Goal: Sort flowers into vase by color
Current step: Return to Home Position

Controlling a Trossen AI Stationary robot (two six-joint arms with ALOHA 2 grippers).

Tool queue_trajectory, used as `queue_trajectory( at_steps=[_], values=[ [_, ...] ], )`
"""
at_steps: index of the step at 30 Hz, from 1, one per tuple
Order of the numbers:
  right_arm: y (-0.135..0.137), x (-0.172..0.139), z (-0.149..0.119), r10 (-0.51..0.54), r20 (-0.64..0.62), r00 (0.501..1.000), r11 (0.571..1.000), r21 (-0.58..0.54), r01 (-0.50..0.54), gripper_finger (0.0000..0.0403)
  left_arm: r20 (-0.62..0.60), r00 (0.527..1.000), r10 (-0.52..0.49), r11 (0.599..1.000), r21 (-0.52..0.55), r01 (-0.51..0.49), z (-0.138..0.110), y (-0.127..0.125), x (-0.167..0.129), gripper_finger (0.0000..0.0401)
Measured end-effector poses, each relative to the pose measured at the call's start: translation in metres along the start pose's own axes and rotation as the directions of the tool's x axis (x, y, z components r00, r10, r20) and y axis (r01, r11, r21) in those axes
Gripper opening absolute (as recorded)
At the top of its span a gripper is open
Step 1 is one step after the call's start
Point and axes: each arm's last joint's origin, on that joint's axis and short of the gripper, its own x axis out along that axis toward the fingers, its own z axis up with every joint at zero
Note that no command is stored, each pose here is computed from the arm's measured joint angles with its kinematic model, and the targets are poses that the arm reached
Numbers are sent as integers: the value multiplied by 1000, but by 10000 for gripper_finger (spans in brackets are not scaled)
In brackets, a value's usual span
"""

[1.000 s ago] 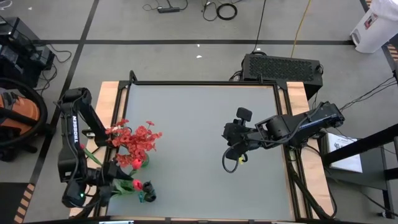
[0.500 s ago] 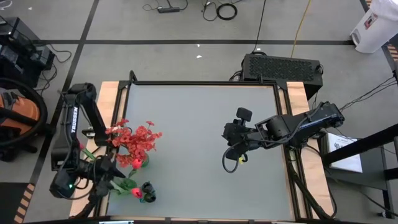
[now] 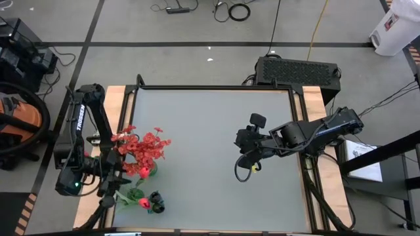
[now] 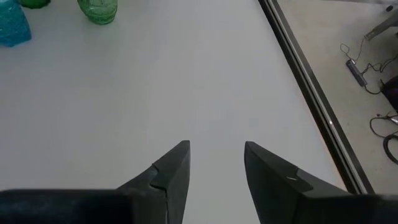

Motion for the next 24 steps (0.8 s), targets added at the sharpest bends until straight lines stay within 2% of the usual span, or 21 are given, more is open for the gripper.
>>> queue_trajectory(
  at_steps=[6, 8, 15, 20, 24],
  values=[
    [0, 0, -1, -2, -5, 1000, 1000, -3, 2, 143, -14, 1000, -23, 999, -34, 23, 8, 8, -7, 208],
    [0, 0, -1, -3, -8, 1000, 1000, -5, 3, 143, -28, 999, -41, 999, -15, 41, 11, 7, -10, 208],
    [0, 0, -1, -3, -7, 1000, 1000, -5, 3, 144, -28, 991, -130, 985, 112, 132, 28, -4, -29, 208],
    [0, 0, -1, -3, -7, 1000, 1000, 5, 3, 144, 40, 981, -190, 956, 235, 176, 44, -13, -41, 208],
    [0, 0, -1, -3, -7, 1000, 1000, 7, 3, 144, 152, 959, -238, 923, 344, 174, 59, -23, -51, 208]
  ],
)
